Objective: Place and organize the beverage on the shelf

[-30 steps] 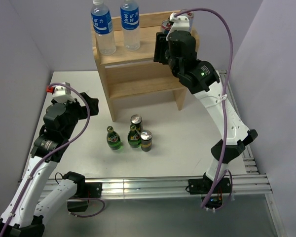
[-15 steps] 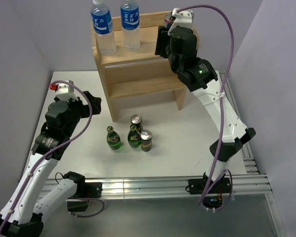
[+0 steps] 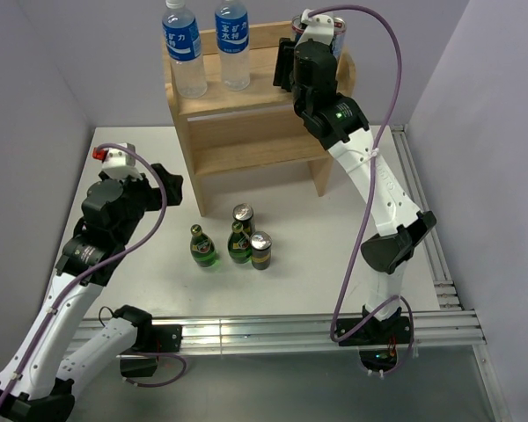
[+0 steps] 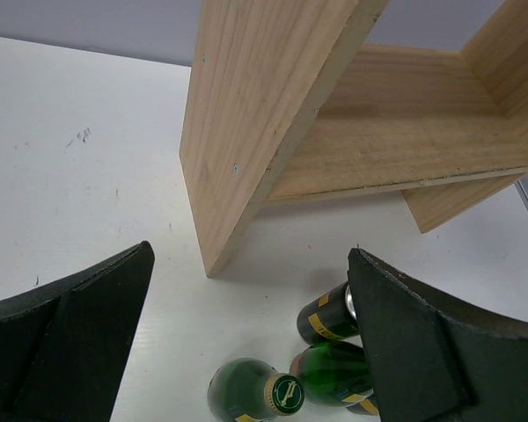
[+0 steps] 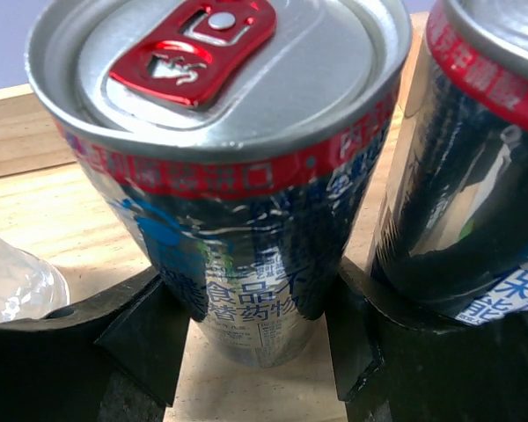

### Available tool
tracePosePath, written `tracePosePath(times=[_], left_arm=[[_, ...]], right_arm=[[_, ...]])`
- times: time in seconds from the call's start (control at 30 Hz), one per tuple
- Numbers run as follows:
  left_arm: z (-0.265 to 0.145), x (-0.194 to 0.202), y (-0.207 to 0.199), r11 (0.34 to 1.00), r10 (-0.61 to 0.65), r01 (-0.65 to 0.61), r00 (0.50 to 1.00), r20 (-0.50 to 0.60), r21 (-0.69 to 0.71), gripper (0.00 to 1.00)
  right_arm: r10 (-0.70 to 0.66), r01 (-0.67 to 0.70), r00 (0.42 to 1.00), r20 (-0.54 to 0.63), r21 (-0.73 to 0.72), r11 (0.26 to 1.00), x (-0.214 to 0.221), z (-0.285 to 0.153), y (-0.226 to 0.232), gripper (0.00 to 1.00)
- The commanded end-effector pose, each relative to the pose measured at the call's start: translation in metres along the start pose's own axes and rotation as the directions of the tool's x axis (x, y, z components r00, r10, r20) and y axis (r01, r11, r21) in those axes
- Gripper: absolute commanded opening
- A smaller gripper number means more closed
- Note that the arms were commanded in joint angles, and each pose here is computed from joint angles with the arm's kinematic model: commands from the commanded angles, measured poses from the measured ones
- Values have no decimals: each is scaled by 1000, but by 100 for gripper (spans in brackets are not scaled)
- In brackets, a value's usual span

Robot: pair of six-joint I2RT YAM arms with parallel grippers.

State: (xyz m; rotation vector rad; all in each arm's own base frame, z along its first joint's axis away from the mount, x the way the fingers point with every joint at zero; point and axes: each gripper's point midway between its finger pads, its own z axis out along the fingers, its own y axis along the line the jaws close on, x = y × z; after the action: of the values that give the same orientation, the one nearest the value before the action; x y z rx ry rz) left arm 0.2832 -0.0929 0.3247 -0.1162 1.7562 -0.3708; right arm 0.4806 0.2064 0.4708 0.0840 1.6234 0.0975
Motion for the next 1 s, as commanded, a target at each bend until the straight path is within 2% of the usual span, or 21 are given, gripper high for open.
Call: tracePosePath(times=[0.0,0.03,0.1,0.13,0.27,0.6,0.97], left_arm=[[-1,-18,-4,1000,17,-17,999,47,4,99],[0,-18,-5,1000,17,-17,999,47,4,99],[3,-18,-5,1000,17,-17,999,47,4,99],[4,-18,-6,1000,15,-15,999,48,8,99],[9,-17,-7,1000,12,-13,999,47,8,99],[14,-17,-7,1000,9,-9,999,50,1,99],[20,-16,-9,1000,-2,1,999,49,6,99]], right_arm=[[56,-57,997,58,9,998,-16,2,-3,0],[57,-58,997,54,13,998,-13,2,-3,1],[55,-56,997,47,16,998,-10,0,-5,17],[51,-52,998,43,16,999,-8,-1,-6,34],[40,-41,998,39,18,999,-5,-4,-9,60],[35,-36,999,25,21,999,0,-7,-10,79],[40,-40,999,15,29,999,3,-21,-19,80]])
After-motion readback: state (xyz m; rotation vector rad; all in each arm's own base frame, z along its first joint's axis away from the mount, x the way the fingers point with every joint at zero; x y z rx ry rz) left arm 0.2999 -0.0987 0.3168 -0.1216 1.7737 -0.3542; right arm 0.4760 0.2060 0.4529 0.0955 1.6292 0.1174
